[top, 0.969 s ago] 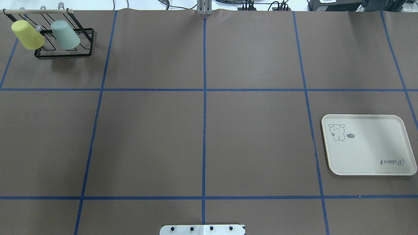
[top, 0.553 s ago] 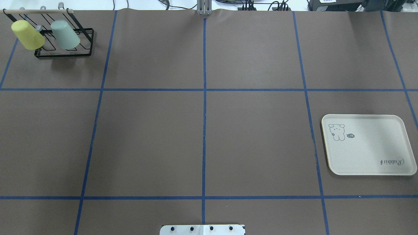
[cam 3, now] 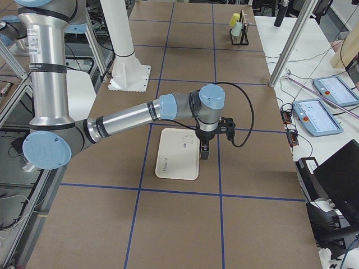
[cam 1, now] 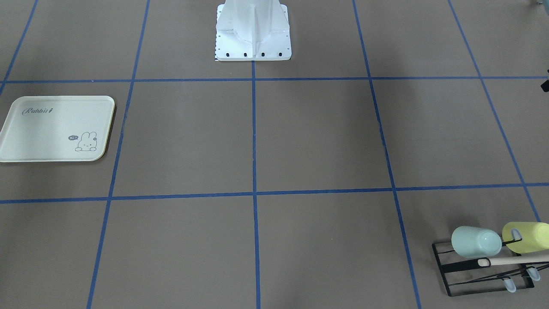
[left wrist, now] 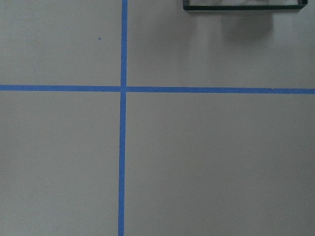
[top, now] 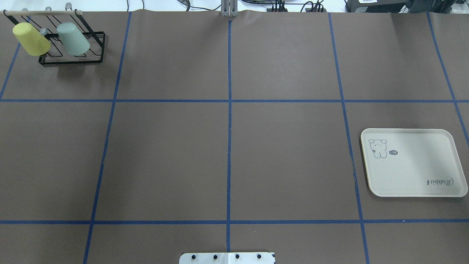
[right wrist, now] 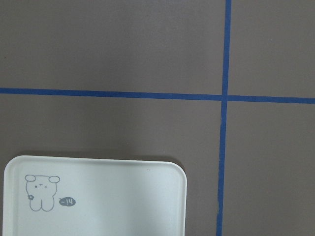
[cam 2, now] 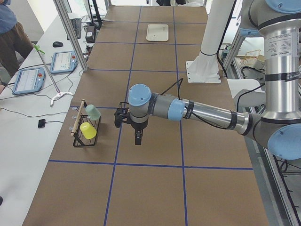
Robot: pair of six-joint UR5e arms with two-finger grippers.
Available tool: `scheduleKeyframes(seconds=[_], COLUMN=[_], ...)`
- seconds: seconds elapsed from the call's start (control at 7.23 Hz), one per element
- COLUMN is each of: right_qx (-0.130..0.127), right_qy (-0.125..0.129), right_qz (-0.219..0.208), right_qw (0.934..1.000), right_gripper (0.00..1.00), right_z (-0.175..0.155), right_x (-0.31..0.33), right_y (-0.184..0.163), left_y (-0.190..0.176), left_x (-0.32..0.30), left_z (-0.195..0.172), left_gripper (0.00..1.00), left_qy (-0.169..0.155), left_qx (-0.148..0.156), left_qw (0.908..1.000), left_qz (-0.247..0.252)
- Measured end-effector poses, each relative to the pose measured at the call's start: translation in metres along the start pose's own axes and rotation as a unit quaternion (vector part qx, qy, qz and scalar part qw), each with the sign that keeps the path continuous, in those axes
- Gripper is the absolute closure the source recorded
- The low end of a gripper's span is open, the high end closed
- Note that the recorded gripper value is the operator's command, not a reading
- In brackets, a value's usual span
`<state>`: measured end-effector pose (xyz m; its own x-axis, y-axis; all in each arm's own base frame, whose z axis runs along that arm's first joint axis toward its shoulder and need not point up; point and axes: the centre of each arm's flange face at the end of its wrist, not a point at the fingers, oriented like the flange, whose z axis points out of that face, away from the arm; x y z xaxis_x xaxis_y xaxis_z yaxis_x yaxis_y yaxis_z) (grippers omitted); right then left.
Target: Left arm grabs green cup and hands to right arm on tray
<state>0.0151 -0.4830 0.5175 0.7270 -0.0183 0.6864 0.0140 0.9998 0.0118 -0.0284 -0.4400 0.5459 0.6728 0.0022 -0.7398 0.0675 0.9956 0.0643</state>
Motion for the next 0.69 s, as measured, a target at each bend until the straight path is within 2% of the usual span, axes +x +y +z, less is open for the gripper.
scheduleKeyframes(seconds=[0.28,0.55,0.69], right_qx=[-0.004,-0.004,0.001], right_qy=[-0.001,-0.002,-0.005], right_qz=[0.004,-0.007,-0.020], right_qw=[1.0000,1.0000,0.9998], right_gripper=[0.00,0.00,0.00], right_z=[0.003,0.014,0.023], right_x=[0.002,0.003,0.003], right_y=[0.001,0.000,-0.002], left_y=[-0.010,-0.059,-0.090], left_x=[0.016,0.076,0.109], left_z=[-0.001,0.009,0.024], left_gripper=[0.01,0.00,0.00], left_qy=[0.007,0.013,0.006], left_qx=[0.021,0.033,0.032], left_qw=[0.9992,0.9975,0.9965], left_qz=[0.032,0.061,0.077])
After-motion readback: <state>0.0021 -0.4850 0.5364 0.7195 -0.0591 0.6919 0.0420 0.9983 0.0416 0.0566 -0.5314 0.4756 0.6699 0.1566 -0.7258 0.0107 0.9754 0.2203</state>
